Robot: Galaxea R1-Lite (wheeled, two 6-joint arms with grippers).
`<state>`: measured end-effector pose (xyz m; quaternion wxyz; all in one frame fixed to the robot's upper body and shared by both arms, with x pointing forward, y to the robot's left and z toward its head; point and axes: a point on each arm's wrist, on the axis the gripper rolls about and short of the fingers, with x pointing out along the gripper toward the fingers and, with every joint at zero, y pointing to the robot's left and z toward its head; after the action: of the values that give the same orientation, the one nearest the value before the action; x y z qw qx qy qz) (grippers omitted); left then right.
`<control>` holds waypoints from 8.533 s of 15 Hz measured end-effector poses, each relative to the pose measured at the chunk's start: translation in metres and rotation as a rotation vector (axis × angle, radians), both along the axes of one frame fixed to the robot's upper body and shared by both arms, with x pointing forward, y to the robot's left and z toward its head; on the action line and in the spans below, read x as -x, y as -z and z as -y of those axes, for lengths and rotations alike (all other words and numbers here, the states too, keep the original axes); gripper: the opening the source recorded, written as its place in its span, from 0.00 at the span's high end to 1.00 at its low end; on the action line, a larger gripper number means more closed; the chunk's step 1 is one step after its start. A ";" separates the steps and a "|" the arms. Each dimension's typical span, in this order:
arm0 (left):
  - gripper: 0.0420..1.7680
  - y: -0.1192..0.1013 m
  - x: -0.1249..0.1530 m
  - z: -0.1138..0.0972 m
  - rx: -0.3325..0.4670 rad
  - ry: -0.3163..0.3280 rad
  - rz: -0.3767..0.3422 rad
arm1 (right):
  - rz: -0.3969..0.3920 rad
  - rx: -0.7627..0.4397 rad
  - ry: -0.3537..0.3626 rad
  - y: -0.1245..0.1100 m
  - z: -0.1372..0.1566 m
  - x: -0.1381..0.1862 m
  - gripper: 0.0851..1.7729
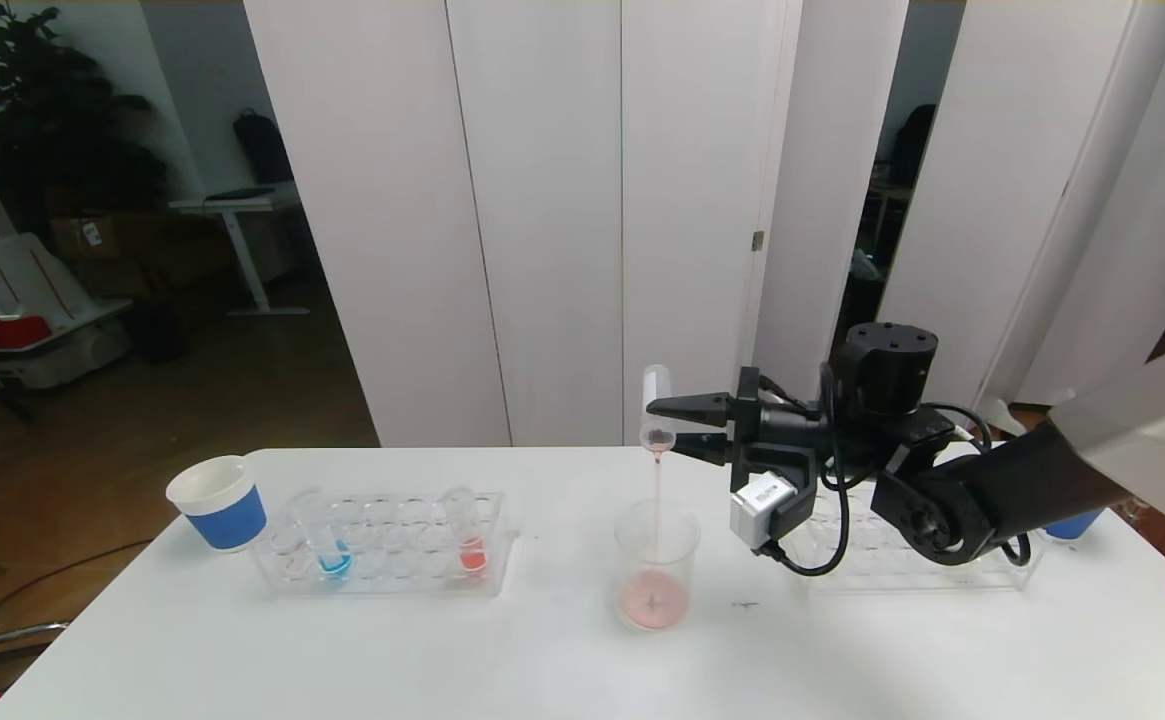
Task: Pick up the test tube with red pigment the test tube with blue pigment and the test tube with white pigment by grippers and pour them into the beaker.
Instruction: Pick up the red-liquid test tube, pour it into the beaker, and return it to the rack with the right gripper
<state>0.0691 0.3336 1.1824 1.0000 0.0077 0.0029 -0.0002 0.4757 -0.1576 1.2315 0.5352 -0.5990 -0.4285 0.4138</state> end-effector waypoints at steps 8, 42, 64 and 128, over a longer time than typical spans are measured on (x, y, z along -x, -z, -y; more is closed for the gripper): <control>0.01 0.000 0.000 0.000 0.000 0.000 0.000 | 0.069 0.013 -0.005 -0.003 -0.002 -0.001 0.70; 0.01 0.000 0.000 0.000 0.000 -0.001 0.000 | -0.529 -0.412 0.496 -0.053 0.001 0.029 0.70; 0.01 0.000 0.000 0.000 0.000 -0.001 0.000 | -1.046 -1.561 0.730 -0.038 -0.010 0.069 0.70; 0.01 0.000 0.000 0.000 0.000 -0.001 0.000 | -0.678 -2.004 1.349 0.065 0.268 0.052 0.70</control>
<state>0.0691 0.3335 1.1824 1.0000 0.0077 0.0031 0.0002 0.4242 -0.4260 1.1663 0.9426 0.1074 -0.0037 -0.3162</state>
